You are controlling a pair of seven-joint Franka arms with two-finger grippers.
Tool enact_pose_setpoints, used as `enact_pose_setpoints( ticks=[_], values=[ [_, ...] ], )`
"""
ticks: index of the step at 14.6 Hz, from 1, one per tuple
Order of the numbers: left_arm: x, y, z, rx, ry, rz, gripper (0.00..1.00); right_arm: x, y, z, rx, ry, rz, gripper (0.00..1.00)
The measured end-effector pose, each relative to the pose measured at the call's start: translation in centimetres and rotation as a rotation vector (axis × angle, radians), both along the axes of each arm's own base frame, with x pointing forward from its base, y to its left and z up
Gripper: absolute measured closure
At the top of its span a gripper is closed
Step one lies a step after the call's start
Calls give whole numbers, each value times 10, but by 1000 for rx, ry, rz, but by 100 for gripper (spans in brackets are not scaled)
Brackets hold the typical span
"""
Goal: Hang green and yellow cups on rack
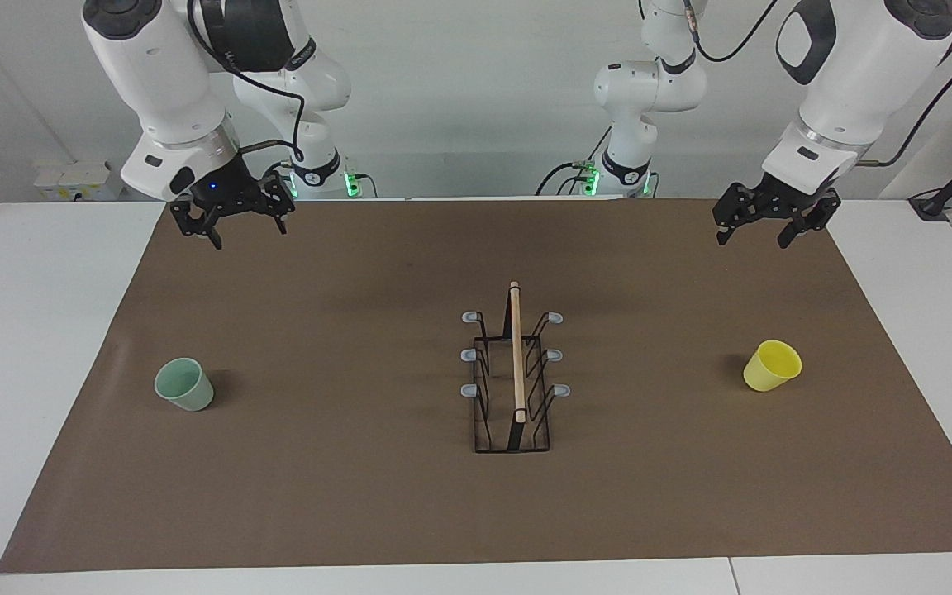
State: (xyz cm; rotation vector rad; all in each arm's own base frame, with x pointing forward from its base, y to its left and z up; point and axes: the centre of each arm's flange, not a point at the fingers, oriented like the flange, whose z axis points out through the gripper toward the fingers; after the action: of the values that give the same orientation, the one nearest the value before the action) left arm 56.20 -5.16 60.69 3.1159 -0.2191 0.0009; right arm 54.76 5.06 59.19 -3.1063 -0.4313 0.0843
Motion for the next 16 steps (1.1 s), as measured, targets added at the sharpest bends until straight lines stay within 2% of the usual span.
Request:
enact_pose_setpoints(
  ticks=[6, 12, 16],
  values=[
    [0, 3, 0, 0, 0, 5, 0, 0, 0, 0, 0, 0, 0, 0],
    [1, 11, 1, -54, 1, 32, 0, 0, -4, 1, -34, -4, 34, 0],
    [5, 14, -8, -78, 22, 95, 0, 1, -12, 4, -88, -4, 130, 0]
  ],
)
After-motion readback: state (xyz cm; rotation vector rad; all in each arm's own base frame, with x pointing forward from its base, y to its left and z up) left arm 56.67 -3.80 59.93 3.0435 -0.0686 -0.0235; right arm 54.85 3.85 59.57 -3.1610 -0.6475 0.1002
